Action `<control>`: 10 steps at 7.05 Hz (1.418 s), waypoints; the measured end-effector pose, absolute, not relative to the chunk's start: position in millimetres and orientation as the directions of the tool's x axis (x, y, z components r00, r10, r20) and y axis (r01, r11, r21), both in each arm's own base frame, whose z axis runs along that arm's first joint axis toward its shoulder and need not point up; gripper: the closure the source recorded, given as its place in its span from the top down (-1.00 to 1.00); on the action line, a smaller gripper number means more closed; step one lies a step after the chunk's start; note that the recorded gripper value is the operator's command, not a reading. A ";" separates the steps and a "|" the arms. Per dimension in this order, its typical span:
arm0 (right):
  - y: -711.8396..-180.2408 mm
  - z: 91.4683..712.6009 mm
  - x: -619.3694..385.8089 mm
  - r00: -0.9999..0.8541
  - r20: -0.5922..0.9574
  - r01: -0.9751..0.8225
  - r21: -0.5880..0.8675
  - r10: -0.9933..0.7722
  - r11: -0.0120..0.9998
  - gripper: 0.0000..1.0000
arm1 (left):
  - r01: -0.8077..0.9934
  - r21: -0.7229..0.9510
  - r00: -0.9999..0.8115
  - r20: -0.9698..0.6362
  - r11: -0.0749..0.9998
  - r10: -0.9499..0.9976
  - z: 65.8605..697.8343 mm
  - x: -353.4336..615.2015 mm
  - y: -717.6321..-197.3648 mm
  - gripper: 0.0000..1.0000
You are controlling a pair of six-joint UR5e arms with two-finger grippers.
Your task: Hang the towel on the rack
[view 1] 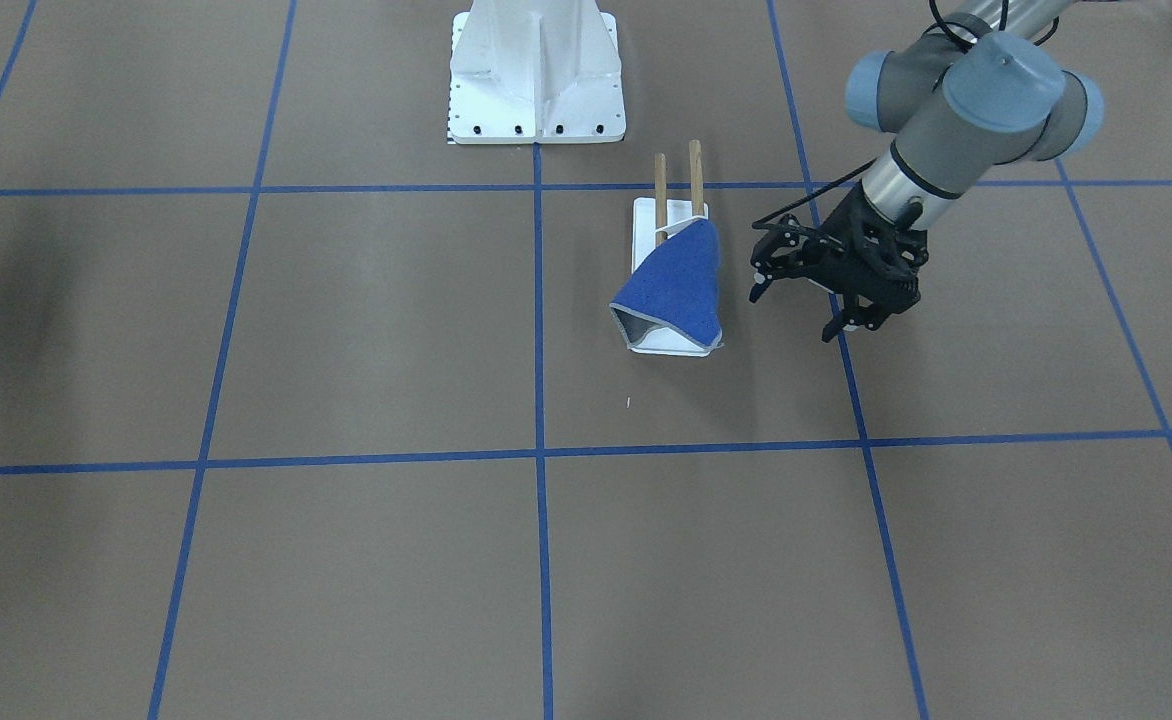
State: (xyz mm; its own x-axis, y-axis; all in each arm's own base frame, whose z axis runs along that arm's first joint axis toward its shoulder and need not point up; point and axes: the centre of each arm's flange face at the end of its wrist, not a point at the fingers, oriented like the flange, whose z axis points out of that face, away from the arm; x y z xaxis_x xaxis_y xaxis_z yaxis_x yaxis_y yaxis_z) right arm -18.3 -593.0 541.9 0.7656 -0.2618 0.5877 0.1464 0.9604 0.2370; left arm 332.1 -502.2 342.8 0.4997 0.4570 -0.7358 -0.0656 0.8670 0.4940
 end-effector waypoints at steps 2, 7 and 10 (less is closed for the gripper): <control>-565.1 581.6 -1.0 0.770 0.601 0.132 0.180 -0.215 0.975 1.00 | -0.145 0.519 0.625 -0.612 0.842 0.484 366.7 258.8 -556.2 0.96; -533.7 621.0 26.1 0.778 0.613 0.094 0.105 -0.139 0.990 1.00 | -0.172 0.343 0.770 -0.539 0.924 0.343 500.4 50.5 -608.5 0.96; -521.0 633.2 51.2 0.776 0.628 0.045 0.037 -0.058 0.998 1.00 | -0.198 0.294 0.743 -0.577 0.935 0.339 591.2 -39.8 -591.2 0.96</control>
